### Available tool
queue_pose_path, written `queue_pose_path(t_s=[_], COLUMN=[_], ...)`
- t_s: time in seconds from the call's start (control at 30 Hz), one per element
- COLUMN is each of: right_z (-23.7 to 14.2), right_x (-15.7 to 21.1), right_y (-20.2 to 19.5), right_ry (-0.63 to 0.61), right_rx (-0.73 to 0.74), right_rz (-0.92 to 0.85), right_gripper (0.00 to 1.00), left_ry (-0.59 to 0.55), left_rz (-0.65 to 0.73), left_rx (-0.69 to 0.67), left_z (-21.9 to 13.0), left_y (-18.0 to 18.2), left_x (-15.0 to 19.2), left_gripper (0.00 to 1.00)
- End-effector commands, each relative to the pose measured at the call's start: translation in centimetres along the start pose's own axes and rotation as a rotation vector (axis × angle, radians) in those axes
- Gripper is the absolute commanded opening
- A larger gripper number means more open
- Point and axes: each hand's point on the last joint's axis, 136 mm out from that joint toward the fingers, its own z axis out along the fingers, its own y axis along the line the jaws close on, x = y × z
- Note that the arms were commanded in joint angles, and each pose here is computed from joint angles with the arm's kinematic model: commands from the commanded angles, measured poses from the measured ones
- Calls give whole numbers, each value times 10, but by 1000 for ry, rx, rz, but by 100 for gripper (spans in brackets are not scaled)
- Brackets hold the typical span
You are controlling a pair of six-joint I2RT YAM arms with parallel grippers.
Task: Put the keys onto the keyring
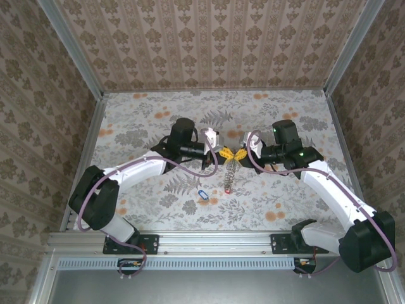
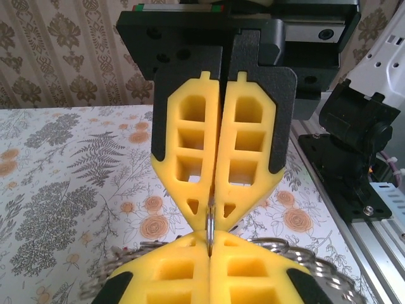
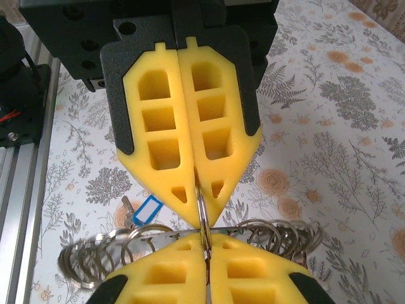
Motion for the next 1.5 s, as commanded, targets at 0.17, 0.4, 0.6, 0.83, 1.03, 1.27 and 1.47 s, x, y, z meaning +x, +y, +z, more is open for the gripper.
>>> queue_pose_path(t_s=[0.17, 0.4, 0.6, 0.83, 1.03, 1.27, 1.47], right_z=[-11, -12, -8, -6, -4, -3, -4], right_x=[-19, -9, -5, -5, -11, -20, -21], right_y=[-5, -2, -2, -2, 1, 4, 7], right_ry=[-26, 107, 188, 222, 208, 161, 150], right_rx=[29, 43, 40, 38, 26, 16, 19], right_rz=[-13, -32, -56, -74, -83, -90, -88], right_gripper=[0, 0, 0, 0, 0, 0, 1], left_ry=[-7, 119, 127, 111, 120, 161, 173], left_rz=[48, 81, 99, 119, 119, 117, 118], left_rx=[42, -5, -8, -50, -49, -65, -68], left_z=[-1, -1, 0, -2, 1, 5, 5], left_y=[-9, -3, -2, 2, 1, 5, 4], left_x=[-13, 4, -2, -9, -7, 1, 2], left_gripper=[5, 17, 21, 24, 21, 14, 0])
